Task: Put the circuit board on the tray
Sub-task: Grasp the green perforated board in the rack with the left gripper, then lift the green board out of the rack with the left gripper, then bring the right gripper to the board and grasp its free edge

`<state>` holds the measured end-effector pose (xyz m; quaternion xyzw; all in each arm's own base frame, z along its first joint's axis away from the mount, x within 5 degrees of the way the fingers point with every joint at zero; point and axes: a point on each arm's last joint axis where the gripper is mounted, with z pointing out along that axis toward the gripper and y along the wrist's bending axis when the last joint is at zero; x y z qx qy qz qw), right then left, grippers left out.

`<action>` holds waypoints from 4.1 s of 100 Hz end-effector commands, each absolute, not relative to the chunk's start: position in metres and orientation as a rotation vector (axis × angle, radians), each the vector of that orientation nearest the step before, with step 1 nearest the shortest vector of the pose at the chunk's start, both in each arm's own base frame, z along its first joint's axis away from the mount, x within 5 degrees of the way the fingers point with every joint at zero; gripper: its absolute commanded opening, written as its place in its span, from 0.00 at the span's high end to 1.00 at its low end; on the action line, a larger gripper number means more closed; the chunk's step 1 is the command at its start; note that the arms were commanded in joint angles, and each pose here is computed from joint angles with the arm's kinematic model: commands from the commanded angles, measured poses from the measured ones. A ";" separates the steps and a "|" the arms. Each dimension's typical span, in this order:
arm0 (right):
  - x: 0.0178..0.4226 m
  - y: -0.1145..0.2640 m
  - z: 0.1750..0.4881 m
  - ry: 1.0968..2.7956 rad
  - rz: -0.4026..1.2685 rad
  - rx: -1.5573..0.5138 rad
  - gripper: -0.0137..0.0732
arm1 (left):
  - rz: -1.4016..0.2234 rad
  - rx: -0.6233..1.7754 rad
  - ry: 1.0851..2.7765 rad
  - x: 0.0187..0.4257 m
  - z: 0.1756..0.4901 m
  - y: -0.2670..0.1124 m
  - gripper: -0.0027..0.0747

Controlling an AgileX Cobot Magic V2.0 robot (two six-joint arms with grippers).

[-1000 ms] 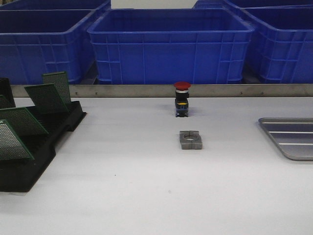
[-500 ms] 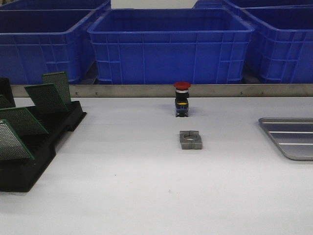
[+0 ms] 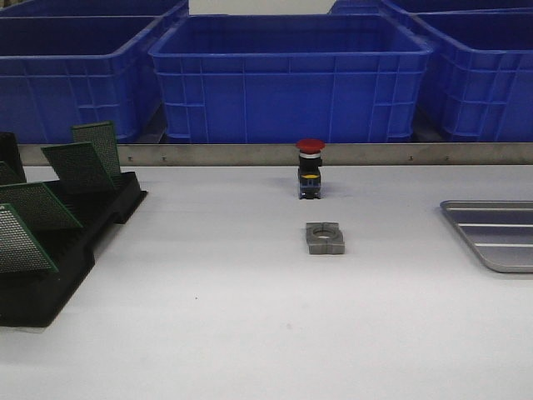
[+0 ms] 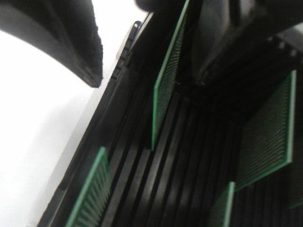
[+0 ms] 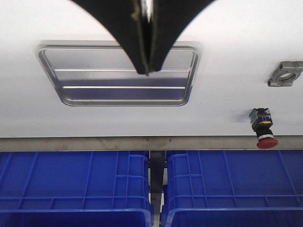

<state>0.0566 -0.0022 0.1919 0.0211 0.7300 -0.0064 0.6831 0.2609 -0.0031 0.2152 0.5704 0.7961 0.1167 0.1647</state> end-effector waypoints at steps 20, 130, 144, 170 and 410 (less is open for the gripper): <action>0.054 -0.002 0.205 1.520 -0.021 0.043 0.91 | 0.388 1.573 2.207 0.270 0.226 -0.004 0.70; 0.054 -0.002 0.205 1.520 -0.021 0.043 0.91 | 0.289 1.177 1.927 0.181 0.336 -0.022 0.99; 0.054 -0.002 0.205 1.520 -0.021 0.043 0.91 | 0.088 1.241 1.886 0.175 0.334 -0.042 0.99; 0.054 -0.002 0.205 1.519 -0.022 0.042 0.91 | -0.179 1.407 1.841 0.180 0.318 -0.087 0.99; 0.161 0.185 0.261 1.917 0.427 -1.182 0.35 | -0.409 1.675 1.744 0.181 0.267 -0.184 0.99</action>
